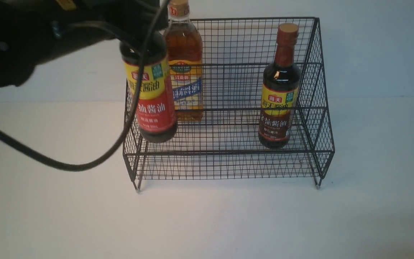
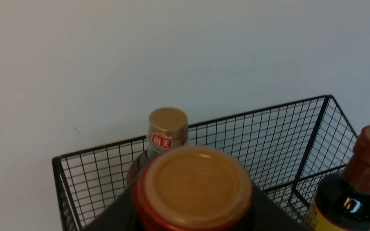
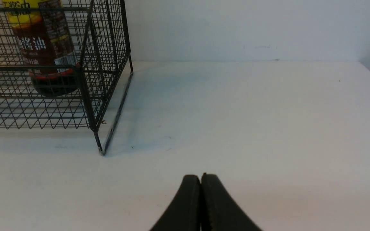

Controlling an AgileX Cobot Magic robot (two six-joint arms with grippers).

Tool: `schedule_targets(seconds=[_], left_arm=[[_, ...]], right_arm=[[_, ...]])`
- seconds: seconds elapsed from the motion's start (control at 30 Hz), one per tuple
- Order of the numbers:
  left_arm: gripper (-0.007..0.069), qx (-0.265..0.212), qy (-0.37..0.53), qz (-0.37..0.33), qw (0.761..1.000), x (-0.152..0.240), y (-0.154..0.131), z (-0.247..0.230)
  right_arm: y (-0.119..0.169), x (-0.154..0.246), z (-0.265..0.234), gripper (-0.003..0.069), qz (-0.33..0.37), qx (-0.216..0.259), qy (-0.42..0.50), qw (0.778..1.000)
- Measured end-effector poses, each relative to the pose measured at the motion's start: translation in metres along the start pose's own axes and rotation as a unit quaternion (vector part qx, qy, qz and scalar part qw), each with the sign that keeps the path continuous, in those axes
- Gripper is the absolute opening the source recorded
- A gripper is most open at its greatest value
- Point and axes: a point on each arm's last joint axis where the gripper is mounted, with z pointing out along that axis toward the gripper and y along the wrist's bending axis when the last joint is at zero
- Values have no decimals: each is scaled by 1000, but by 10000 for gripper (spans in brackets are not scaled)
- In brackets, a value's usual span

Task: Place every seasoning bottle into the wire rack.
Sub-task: Use the left arm to put the condiment bottle back on the shelf

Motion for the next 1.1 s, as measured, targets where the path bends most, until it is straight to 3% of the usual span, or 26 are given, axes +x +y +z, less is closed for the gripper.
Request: schedule_targets(seconds=[0.5,1.1], left_arm=[[265,-2,42,-2,999,24,1,28],[265,18,165,-8,986,49,-4,27]], right_arm=[[0,0,0,-15,0,0,0,1000],[0,0,0,-15,0,0,0,1000]])
